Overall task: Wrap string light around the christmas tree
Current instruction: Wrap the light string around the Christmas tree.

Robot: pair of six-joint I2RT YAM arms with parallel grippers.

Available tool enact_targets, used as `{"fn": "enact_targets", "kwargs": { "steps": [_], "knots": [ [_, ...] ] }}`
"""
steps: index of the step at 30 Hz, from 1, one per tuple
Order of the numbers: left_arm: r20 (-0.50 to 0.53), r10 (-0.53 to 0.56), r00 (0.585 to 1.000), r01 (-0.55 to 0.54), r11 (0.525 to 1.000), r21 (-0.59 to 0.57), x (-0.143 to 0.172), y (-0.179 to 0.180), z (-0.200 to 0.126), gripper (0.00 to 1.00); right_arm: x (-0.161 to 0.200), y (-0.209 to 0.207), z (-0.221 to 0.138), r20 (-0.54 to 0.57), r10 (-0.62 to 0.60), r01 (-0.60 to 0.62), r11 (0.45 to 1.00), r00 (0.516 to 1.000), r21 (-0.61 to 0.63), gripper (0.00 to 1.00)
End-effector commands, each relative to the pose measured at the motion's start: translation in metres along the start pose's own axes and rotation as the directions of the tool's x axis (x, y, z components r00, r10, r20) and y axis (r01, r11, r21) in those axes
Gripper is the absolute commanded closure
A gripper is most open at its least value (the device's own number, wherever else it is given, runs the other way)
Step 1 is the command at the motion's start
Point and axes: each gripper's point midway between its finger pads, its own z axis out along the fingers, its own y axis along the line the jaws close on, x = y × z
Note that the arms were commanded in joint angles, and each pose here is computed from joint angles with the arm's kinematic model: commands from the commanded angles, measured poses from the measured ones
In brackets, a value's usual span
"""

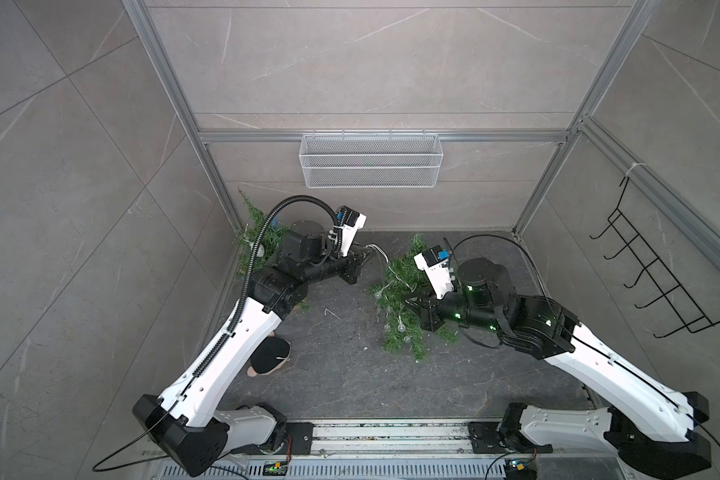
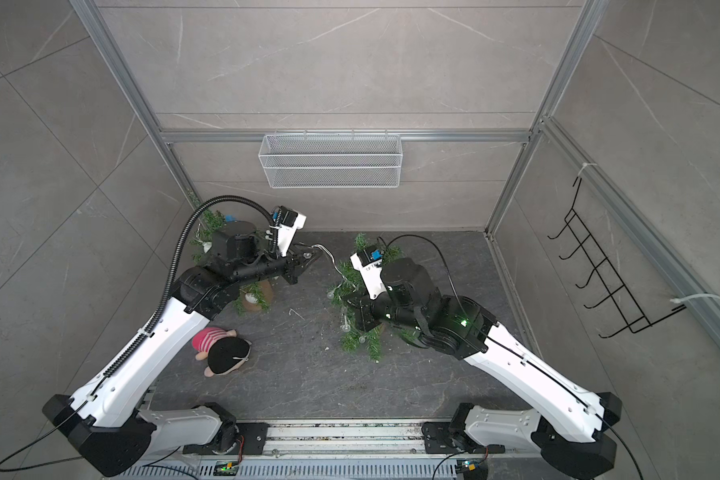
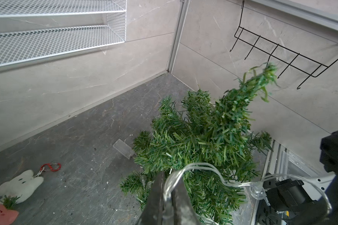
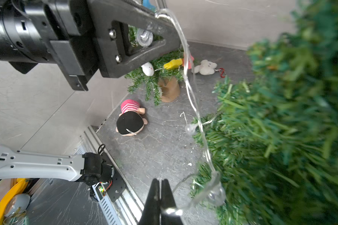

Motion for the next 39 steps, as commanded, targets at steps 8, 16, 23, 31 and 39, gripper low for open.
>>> {"fn": "enact_targets", "kwargs": {
  "steps": [8,16,23,31,39],
  "knots": [
    [0.021,0.093,0.995,-0.093,0.995,-0.039,-0.031,0.004,0.030,0.96,-0.007,-0.045,-0.041,0.091,0.034,-0.053,0.974,0.995,0.219,1.00],
    [-0.116,0.048,0.992,-0.052,0.998,-0.030,0.011,0.017,0.068,0.89,0.007,-0.066,-0.019,0.013,0.098,-0.098,0.958,0.995,0.271,0.99],
    [-0.158,0.039,0.987,-0.040,0.999,-0.002,0.026,0.012,0.065,0.68,0.009,-0.050,-0.009,-0.048,0.080,-0.069,0.979,0.996,0.194,0.82],
    [-0.175,-0.013,0.984,0.006,0.999,-0.040,0.038,0.028,0.047,0.49,0.005,-0.037,-0.012,-0.051,0.063,-0.056,0.990,0.997,0.127,0.60],
    [-0.179,-0.094,0.979,0.099,0.995,0.020,0.049,0.024,0.038,0.39,-0.007,-0.048,-0.027,-0.001,0.068,-0.067,0.981,0.998,0.181,0.44]
  ]
}}
